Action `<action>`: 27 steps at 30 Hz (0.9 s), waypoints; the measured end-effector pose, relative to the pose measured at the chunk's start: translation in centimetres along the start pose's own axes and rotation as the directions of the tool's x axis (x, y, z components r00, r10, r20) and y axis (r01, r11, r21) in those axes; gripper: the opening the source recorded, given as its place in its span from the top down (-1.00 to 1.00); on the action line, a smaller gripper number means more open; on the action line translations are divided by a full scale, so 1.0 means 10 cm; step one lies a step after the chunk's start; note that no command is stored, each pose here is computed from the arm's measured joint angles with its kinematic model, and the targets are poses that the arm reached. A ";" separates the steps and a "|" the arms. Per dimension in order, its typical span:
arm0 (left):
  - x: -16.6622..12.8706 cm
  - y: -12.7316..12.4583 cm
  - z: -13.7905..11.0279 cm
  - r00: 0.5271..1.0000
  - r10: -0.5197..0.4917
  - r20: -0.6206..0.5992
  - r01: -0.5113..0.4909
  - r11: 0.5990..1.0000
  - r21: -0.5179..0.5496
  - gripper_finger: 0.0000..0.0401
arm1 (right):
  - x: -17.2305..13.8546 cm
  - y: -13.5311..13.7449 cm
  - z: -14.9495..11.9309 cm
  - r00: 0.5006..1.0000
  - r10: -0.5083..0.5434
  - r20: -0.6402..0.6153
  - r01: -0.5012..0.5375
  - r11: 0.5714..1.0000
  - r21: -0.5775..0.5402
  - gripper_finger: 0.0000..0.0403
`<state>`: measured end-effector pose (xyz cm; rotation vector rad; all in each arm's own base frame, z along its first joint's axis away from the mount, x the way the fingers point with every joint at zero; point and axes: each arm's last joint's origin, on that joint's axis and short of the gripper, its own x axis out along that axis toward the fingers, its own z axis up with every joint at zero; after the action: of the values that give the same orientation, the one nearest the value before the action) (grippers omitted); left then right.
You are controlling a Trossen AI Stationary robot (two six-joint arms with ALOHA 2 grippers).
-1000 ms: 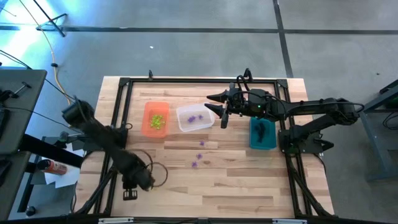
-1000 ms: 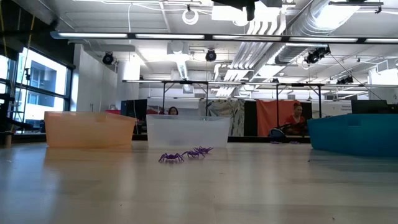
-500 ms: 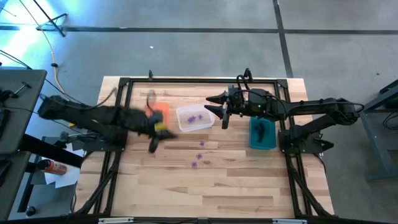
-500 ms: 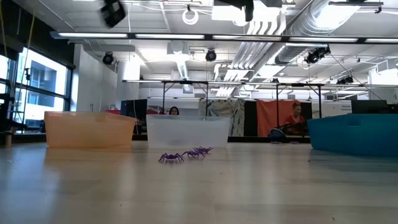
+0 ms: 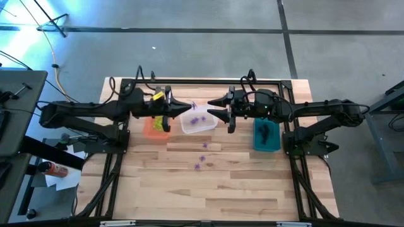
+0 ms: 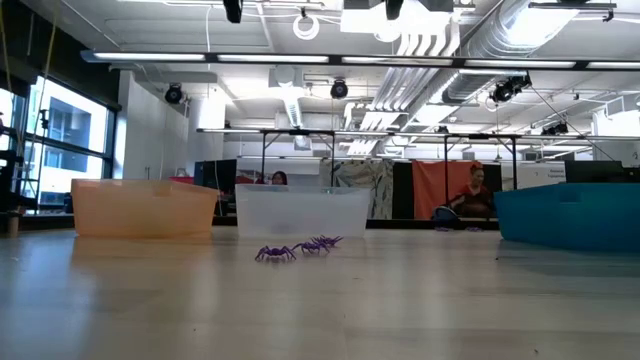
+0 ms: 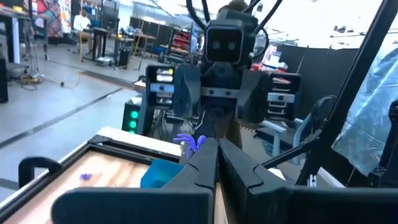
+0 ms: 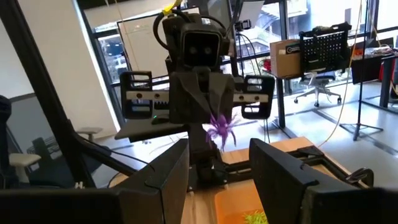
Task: Sort Halloween decoration
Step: Put the purple spider toy into the transparent bin
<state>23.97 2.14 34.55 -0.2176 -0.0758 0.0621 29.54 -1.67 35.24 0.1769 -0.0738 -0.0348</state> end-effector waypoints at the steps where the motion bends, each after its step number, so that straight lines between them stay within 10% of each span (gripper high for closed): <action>1: 0.01 0.00 -0.01 1.000 0.001 -0.005 -0.001 1.000 -0.005 1.00 | 0.00 0.00 0.00 1.000 0.000 0.000 0.000 1.000 -0.002 0.18; 12: 0.23 0.29 0.02 0.956 0.210 -0.205 -0.204 0.978 0.051 1.00 | 0.00 -0.03 0.01 1.000 -0.016 0.013 0.016 1.000 -0.006 0.18; 27: 0.80 1.11 -1.36 0.580 0.235 -0.780 -0.430 0.901 -0.048 1.00 | 0.00 -0.08 0.03 0.999 -0.046 0.019 0.046 0.999 0.002 0.18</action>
<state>32.49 10.62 19.42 -0.4847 0.8325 0.3449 29.47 -2.53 35.35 0.1798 -0.0890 -0.0819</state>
